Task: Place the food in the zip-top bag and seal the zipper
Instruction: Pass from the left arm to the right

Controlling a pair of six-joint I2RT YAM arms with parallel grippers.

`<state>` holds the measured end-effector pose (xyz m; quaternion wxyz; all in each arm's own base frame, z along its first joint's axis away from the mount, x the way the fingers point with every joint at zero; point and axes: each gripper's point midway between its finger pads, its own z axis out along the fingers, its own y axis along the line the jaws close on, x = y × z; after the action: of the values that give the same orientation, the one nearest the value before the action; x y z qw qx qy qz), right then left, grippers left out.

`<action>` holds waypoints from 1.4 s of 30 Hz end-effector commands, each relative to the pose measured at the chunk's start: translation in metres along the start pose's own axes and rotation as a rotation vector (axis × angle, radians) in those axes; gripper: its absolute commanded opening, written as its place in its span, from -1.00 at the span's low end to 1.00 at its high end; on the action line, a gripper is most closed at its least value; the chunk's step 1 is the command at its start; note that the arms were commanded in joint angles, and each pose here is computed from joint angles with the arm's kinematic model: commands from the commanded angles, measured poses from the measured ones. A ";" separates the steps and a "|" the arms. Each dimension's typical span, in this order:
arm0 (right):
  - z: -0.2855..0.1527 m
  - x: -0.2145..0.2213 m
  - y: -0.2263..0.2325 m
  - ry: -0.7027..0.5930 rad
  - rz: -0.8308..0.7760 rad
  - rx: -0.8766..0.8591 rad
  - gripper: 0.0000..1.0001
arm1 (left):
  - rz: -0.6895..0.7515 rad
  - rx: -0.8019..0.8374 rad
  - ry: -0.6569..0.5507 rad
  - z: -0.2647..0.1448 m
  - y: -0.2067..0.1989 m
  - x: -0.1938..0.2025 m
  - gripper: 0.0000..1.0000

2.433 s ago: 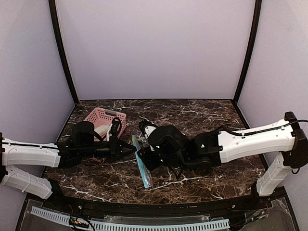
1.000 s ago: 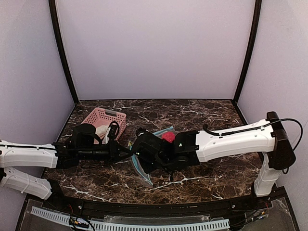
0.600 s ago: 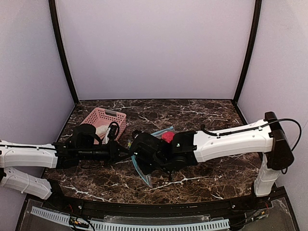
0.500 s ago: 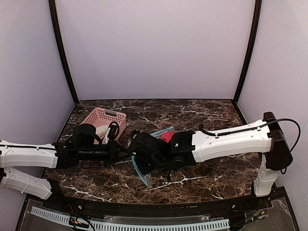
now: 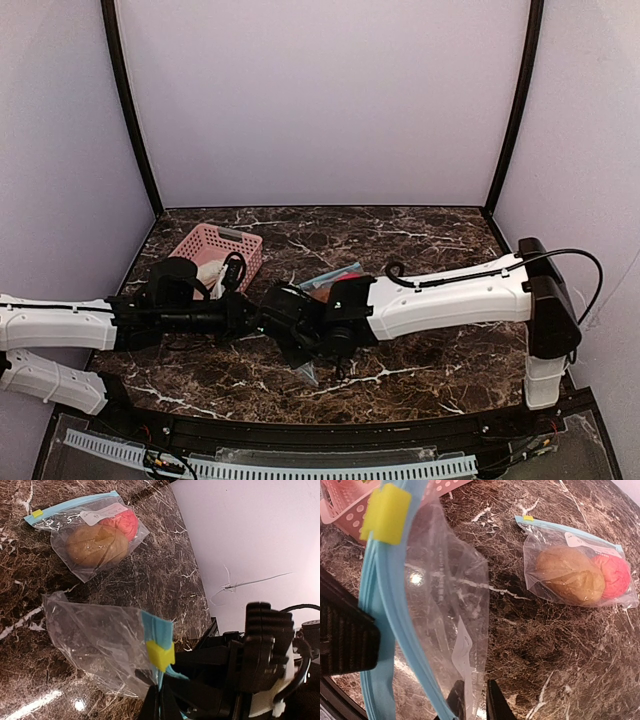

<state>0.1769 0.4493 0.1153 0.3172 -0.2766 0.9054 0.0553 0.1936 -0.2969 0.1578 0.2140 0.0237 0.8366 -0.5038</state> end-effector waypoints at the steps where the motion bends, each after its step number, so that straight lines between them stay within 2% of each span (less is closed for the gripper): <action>1: 0.004 0.001 -0.016 0.019 0.060 0.032 -0.80 | 0.023 -0.022 0.009 -0.004 0.003 0.004 -0.99; 6: 0.002 0.001 -0.039 0.020 0.122 0.069 -0.96 | 0.054 -0.109 0.021 -0.012 0.014 0.006 -0.99; 13: -0.002 -0.002 -0.062 0.017 0.170 0.131 -1.00 | 0.098 -0.240 0.098 -0.020 0.032 0.016 -0.99; 20: -0.005 -0.008 -0.057 0.015 0.182 0.114 -1.00 | 0.116 -0.244 0.092 -0.013 0.024 0.010 -0.99; 22: -0.006 -0.010 -0.054 0.011 0.185 0.104 -1.00 | 0.115 -0.204 0.080 -0.008 0.014 0.007 -0.90; 26: -0.007 -0.014 -0.047 0.002 0.187 0.088 -1.00 | 0.114 -0.101 0.049 0.005 -0.010 0.001 -0.50; 29: -0.007 -0.016 -0.045 0.000 0.197 0.079 -1.00 | 0.117 -0.050 0.036 0.013 -0.023 -0.001 0.00; 31: -0.007 -0.016 -0.044 0.000 0.203 0.074 -1.00 | 0.116 -0.032 0.033 0.017 -0.028 -0.001 0.23; 33: -0.007 -0.016 -0.043 -0.002 0.205 0.070 -1.00 | 0.114 -0.011 0.030 0.020 -0.032 0.001 0.35; 37: -0.008 -0.016 -0.042 -0.003 0.205 0.066 -1.00 | 0.101 -0.009 0.000 0.023 -0.032 -0.003 0.45; 42: -0.010 -0.015 -0.043 -0.008 0.207 0.066 -1.00 | 0.066 -0.130 -0.042 0.024 -0.008 -0.010 0.49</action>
<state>0.2048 0.4165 0.1240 0.3127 -0.1815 0.9312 0.0473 0.1964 -0.3249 0.1637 0.2327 0.0582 0.8497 -0.4695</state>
